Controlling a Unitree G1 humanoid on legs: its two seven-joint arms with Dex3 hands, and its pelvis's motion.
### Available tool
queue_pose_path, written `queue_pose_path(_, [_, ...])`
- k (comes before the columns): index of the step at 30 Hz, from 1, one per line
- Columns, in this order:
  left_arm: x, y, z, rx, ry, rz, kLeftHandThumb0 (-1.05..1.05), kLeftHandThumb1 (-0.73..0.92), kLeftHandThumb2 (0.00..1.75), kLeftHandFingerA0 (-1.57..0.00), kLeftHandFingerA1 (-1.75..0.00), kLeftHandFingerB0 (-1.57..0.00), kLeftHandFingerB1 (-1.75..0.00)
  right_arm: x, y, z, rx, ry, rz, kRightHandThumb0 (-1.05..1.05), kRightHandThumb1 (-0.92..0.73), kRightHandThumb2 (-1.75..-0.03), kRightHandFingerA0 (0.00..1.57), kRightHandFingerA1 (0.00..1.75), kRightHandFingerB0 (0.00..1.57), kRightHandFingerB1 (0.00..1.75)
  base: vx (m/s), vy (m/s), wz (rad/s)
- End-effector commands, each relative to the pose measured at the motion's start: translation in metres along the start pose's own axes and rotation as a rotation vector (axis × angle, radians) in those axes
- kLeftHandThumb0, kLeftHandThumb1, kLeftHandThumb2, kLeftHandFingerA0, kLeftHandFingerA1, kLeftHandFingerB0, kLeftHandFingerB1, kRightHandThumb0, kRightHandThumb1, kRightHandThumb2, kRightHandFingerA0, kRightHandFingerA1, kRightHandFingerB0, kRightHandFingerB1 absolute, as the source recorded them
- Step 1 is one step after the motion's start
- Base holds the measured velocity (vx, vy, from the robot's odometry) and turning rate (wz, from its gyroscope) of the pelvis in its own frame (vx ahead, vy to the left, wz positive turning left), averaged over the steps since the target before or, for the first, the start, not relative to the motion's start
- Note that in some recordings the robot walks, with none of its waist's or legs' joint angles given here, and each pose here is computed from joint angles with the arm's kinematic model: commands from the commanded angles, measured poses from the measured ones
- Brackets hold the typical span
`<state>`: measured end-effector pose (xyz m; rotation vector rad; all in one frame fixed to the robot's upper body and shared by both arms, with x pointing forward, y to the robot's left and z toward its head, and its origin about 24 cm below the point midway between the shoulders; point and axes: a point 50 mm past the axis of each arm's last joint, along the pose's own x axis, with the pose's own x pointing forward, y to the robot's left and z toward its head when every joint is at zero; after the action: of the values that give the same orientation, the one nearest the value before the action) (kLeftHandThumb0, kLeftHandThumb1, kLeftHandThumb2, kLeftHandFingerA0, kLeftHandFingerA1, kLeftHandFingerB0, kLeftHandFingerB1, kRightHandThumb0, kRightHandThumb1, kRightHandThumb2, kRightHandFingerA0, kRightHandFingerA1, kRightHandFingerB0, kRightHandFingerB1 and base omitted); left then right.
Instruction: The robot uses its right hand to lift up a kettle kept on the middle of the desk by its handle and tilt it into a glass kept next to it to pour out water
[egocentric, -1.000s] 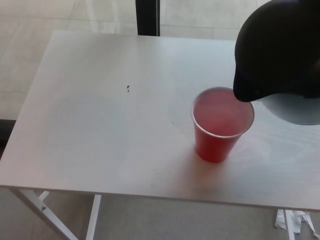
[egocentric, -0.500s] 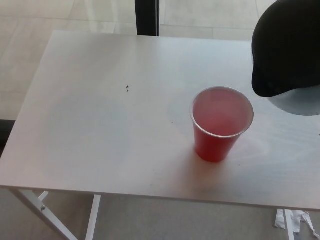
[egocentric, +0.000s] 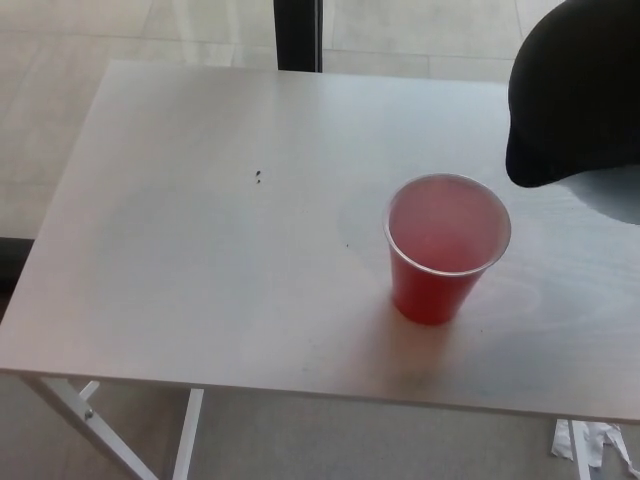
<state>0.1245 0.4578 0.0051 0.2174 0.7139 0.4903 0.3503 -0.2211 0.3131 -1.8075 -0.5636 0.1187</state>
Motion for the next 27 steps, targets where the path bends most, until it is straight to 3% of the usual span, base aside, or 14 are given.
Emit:
queue_pose_path(1, [-0.001, 0.007, 0.006, 0.008, -0.007, 0.012, -0.78, 0.92, 0.69, -0.55, -0.50, -0.36, -0.40, 0.002, -0.016, -0.009, -0.024, 0.116, -0.056, -0.19, -0.54, -0.73, 0.92, 1.75, 0.84, 1.22, 0.00, 0.000, 0.00])
queue_pose_path(4, [-0.001, 0.007, 0.009, 0.011, -0.017, 0.009, -0.80, 0.92, 0.68, -0.55, -0.53, -0.37, -0.42, 0.003, -0.016, -0.010, -0.033, 0.114, -0.073, -0.18, -0.50, -0.75, 0.93, 1.75, 0.80, 1.39, 0.00, 0.000, 0.00])
queue_pose_path(5, [0.000, 0.007, 0.012, 0.020, -0.017, 0.009, -0.75, 0.72, 1.11, -0.49, -0.61, -0.31, -0.53, 0.005, -0.015, -0.007, -0.039, 0.121, -0.045, -0.23, -0.51, -0.80, 0.90, 1.75, 0.74, 1.48, 0.00, 0.000, 0.00])
queue_pose_path(6, [0.000, 0.007, 0.012, 0.017, -0.019, 0.011, -0.80, 0.92, 0.68, -0.56, -0.50, -0.38, -0.40, 0.005, -0.014, -0.006, -0.040, 0.103, -0.060, -0.22, -0.51, -0.90, 0.92, 1.75, 0.76, 1.52, 0.00, 0.000, 0.00])
queue_pose_path(8, [0.000, 0.007, 0.011, 0.004, -0.021, 0.007, -0.81, 0.92, 0.67, -0.56, -0.51, -0.38, -0.40, 0.006, -0.013, -0.003, -0.037, 0.093, -0.075, -0.24, -0.57, -0.91, 0.93, 1.75, 0.73, 1.61, 0.00, 0.000, 0.00])
queue_pose_path(11, [0.001, 0.006, 0.011, -0.002, -0.019, 0.008, -0.82, 0.92, 0.67, -0.57, -0.51, -0.39, -0.40, 0.009, -0.011, 0.001, -0.045, 0.107, -0.043, -0.25, -0.61, -0.82, 0.91, 1.75, 0.72, 1.56, 0.00, 0.000, 0.00])
queue_pose_path(12, [0.001, 0.005, 0.011, -0.006, -0.017, 0.009, -0.77, 0.72, 1.11, -0.50, -0.61, -0.33, -0.53, 0.010, -0.009, 0.003, -0.044, 0.105, -0.031, -0.26, -0.66, -0.84, 0.88, 1.75, 0.76, 1.33, 0.00, 0.000, 0.00])
queue_pose_path(14, [0.001, 0.005, 0.011, -0.005, -0.016, 0.007, -0.78, 0.72, 1.11, -0.51, -0.61, -0.33, -0.53, 0.012, -0.008, 0.005, -0.048, 0.101, -0.025, -0.25, -0.68, -0.87, 0.90, 1.72, 0.76, 1.27, 0.00, 0.000, 0.00])
queue_pose_path(15, [0.001, 0.006, 0.012, -0.004, -0.018, 0.004, -0.79, 0.92, 0.68, -0.55, -0.50, -0.37, -0.40, 0.012, -0.008, 0.006, -0.045, 0.098, -0.030, -0.25, -0.59, -0.96, 0.92, 1.70, 0.80, 1.27, 0.00, 0.000, 0.00])
queue_pose_path(16, [0.001, 0.006, 0.013, 0.000, -0.025, -0.005, -0.80, 0.92, 0.68, -0.54, -0.52, -0.36, -0.41, 0.013, -0.007, 0.008, -0.040, 0.085, -0.045, -0.22, -0.51, -1.01, 1.09, 1.75, 0.76, 1.36, 0.00, 0.000, 0.00])
queue_pose_path(17, [0.001, 0.006, 0.013, 0.004, -0.028, -0.006, -0.80, 0.92, 0.68, -0.54, -0.51, -0.36, -0.41, 0.014, -0.007, 0.009, -0.032, 0.071, -0.057, -0.21, -0.47, -1.04, 0.97, 1.74, 0.83, 1.46, 0.00, 0.000, 0.00])
queue_pose_path(19, [0.001, 0.006, 0.016, 0.009, -0.028, -0.003, -0.79, 0.92, 0.68, -0.53, -0.51, -0.36, -0.41, 0.015, -0.007, 0.011, -0.033, 0.046, -0.059, -0.22, -0.45, -0.98, 0.99, 1.75, 0.78, 1.60, 0.00, 0.000, 0.00])
queue_pose_path(22, [0.001, 0.006, 0.017, 0.013, -0.039, -0.005, -0.82, 0.92, 0.68, -0.55, -0.53, -0.38, -0.42, 0.016, -0.006, 0.014, -0.103, 0.060, 0.027, -0.30, -0.61, -0.75, 0.92, 1.74, 0.78, 1.50, 0.00, 0.000, 0.00])
queue_pose_path(27, [0.002, 0.006, 0.017, -0.006, -0.031, 0.003, -0.81, 0.92, 0.67, -0.56, -0.50, -0.38, -0.40, 0.017, 0.001, 0.016, -0.146, 0.079, 0.078, -0.33, -0.62, -0.73, 0.88, 1.75, 0.73, 1.51, 0.00, 0.000, 0.00])
